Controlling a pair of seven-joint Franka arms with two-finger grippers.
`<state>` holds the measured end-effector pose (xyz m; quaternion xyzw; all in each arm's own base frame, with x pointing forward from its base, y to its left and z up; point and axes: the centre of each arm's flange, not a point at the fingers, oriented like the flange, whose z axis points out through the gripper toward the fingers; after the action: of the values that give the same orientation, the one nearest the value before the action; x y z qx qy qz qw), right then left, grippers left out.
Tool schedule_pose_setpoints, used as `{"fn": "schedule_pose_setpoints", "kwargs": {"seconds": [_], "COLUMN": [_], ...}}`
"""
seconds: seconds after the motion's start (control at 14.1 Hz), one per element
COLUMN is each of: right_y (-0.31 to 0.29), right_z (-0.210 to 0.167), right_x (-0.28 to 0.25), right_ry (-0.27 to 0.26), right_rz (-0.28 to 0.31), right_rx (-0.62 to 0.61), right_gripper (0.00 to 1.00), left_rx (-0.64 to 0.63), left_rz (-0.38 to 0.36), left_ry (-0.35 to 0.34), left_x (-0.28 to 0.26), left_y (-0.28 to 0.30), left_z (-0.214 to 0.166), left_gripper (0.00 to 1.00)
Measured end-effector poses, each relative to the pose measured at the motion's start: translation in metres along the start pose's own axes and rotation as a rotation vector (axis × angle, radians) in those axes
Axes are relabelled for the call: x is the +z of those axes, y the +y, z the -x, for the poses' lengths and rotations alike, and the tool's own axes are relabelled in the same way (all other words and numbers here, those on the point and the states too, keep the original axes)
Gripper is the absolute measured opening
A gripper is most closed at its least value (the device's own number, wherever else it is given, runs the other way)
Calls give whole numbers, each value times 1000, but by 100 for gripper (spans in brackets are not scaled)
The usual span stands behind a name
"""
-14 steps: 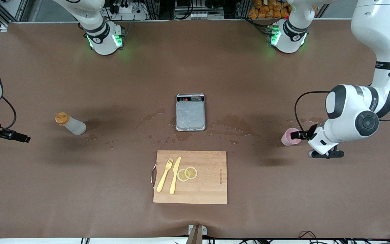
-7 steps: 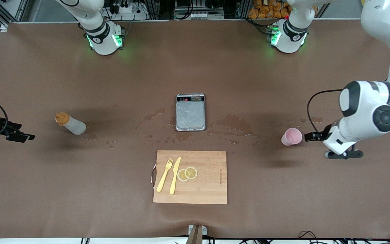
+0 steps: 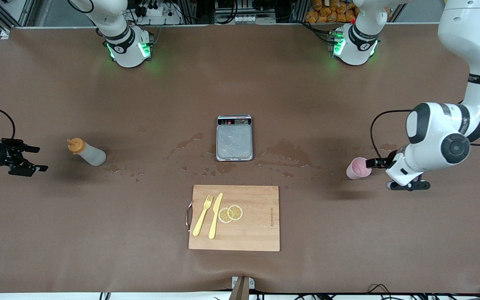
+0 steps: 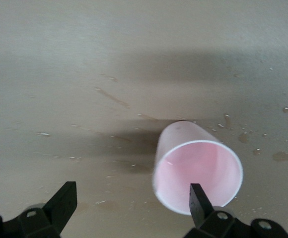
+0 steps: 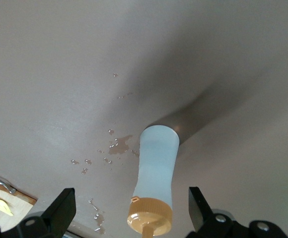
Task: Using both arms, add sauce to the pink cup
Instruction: 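Lift the pink cup with the left gripper while the right gripper grasps the bottle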
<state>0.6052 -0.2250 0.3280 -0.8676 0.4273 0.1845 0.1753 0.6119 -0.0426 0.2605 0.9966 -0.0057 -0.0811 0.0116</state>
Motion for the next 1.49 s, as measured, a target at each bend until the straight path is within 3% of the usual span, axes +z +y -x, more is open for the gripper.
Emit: {"fn": "schedule_pose_setpoints", "kwargs": {"seconds": [0.14, 0.5, 0.64, 0.92, 1.21, 1.49], "right_y": [6, 59, 77, 81, 101, 108], "right_z": [-5, -53, -70, -82, -95, -97], "right_x": [14, 59, 78, 107, 142, 167], "right_ry": [-79, -368, -432, -514, -603, -693], "right_rz": [-33, -183, -226, -245, -261, -262], "right_rx": [54, 186, 228, 358, 437, 455], "right_gripper": [100, 100, 100, 100, 100, 100], "left_rx": [14, 16, 15, 13, 12, 7], "left_rz": [3, 16, 18, 19, 19, 22], "left_ry": [-7, -5, -7, 1, 9, 82], "left_x": [12, 40, 44, 41, 37, -2], "left_y": [9, 11, 11, 9, 8, 6], "left_z": [-1, -8, -9, -11, -13, -30], "left_gripper": [100, 100, 81, 39, 4, 4]}}
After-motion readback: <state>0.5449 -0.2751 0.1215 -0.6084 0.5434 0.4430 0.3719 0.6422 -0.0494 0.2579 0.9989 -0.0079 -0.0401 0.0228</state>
